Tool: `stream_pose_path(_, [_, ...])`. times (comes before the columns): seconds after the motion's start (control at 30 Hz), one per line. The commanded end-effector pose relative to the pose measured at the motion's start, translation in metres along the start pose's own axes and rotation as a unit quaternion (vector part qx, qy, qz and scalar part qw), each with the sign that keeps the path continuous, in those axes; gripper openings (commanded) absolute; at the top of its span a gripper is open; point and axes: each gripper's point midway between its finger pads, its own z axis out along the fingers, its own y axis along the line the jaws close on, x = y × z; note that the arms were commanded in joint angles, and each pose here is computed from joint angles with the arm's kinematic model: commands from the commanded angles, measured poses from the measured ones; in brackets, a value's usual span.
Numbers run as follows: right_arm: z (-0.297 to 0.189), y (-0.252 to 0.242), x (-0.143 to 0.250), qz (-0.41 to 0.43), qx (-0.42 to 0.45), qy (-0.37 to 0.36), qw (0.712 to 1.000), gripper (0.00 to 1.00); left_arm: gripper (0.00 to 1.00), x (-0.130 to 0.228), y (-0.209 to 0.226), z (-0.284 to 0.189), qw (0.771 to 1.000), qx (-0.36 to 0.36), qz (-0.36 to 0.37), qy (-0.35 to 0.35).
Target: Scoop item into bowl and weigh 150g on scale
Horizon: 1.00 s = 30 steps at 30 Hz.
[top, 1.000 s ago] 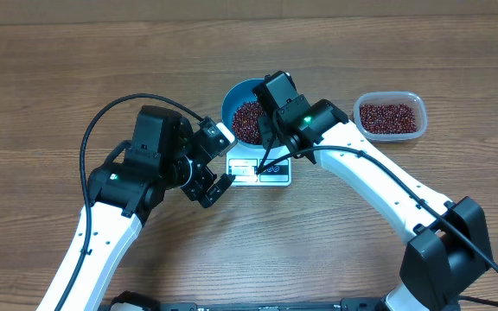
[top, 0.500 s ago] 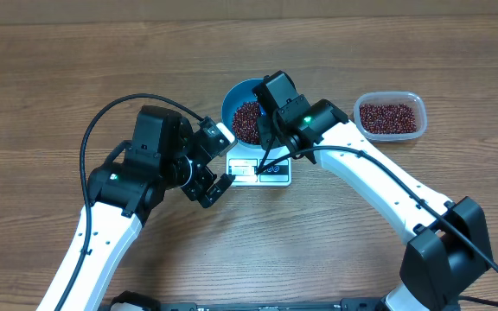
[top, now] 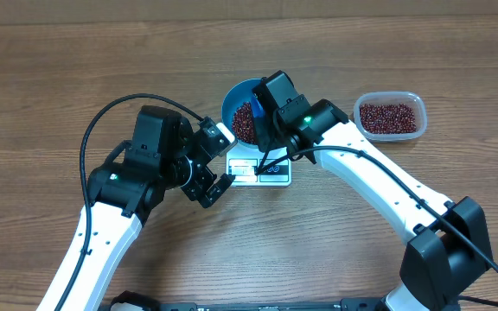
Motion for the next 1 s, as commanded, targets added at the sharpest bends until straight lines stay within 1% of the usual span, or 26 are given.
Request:
stream_pose_path(0.0, [-0.006,0.019,-0.010,-0.003,-0.044,-0.010,0.999,0.04,1.00,0.003,-0.003,0.002,1.000,0.004,-0.006,0.003])
stream_pose_path(0.2, [-0.007,0.021,-0.012,0.004,-0.052,-0.013,0.999,0.04,1.00,0.003,-0.003,0.002,1.000,0.004,-0.006,0.003])
stream_pose_path(0.47, [-0.011,0.012,-0.019,0.067,-0.055,-0.019,0.996,0.04,0.99,0.003,-0.003,0.002,1.000,0.004,-0.006,0.003])
stream_pose_path(0.6, [-0.018,0.002,-0.026,0.110,-0.075,-0.020,0.991,0.04,0.99,0.003,-0.003,0.002,1.000,0.004,-0.006,0.003])
stream_pose_path(0.7, [-0.024,-0.004,-0.031,0.127,-0.095,-0.021,0.987,0.04,1.00,0.003,-0.003,0.002,1.000,0.004,-0.006,0.003])
stream_pose_path(0.83, [-0.032,-0.003,-0.036,0.139,-0.140,-0.018,0.980,0.04,0.99,0.003,-0.003,0.002,1.000,0.004,-0.006,0.003])
stream_pose_path(0.97, [-0.033,-0.006,-0.037,0.142,-0.154,-0.015,0.978,0.04,0.99,0.003,-0.003,0.002,1.000,0.004,-0.006,0.003])
